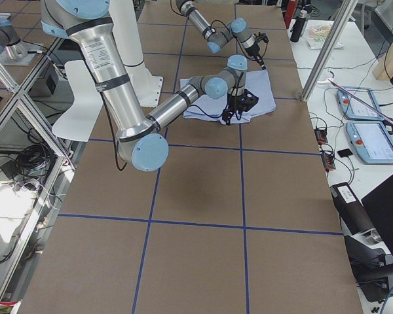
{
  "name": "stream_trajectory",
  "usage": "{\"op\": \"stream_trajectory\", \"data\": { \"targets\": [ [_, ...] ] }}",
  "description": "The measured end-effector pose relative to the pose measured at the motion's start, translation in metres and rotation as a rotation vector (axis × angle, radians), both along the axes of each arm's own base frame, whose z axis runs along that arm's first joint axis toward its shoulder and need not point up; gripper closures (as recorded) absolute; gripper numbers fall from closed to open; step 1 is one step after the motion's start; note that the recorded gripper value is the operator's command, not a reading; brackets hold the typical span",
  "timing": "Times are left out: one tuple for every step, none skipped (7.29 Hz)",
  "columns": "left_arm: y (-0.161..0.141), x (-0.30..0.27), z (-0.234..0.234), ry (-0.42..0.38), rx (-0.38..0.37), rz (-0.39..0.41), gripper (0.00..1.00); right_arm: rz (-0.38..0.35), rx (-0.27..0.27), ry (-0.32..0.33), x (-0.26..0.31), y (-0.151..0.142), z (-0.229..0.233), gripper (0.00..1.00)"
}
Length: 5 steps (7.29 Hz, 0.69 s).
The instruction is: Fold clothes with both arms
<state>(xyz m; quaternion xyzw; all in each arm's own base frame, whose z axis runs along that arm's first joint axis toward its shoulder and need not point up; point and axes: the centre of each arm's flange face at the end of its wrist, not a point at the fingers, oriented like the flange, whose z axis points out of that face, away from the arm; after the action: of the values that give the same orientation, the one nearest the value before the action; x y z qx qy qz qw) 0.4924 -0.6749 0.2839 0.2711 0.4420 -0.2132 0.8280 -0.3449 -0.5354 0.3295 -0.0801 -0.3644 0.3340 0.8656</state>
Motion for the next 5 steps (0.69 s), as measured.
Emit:
{"op": "stream_trajectory", "data": {
  "targets": [
    [-0.011, 0.002, -0.005, -0.009, -0.003, -0.002, 0.87, -0.003, 0.014, -0.007, -0.004, 0.002, -0.003, 0.00],
    [-0.020, 0.004, -0.013, -0.012, -0.005, -0.005, 0.79, -0.003, 0.029, -0.004, -0.009, 0.004, -0.005, 0.00],
    [-0.026, 0.004, -0.016, -0.016, -0.008, -0.007, 0.44, -0.001, 0.047, 0.003, -0.016, 0.007, -0.006, 0.00],
    [-0.032, 0.002, -0.016, -0.021, -0.012, -0.010, 0.20, -0.001, 0.058, 0.005, -0.021, 0.011, -0.008, 0.00],
    [-0.040, -0.006, -0.017, -0.028, -0.008, -0.009, 0.19, -0.006, 0.065, -0.002, -0.028, 0.016, -0.012, 0.00]
  ]
}}
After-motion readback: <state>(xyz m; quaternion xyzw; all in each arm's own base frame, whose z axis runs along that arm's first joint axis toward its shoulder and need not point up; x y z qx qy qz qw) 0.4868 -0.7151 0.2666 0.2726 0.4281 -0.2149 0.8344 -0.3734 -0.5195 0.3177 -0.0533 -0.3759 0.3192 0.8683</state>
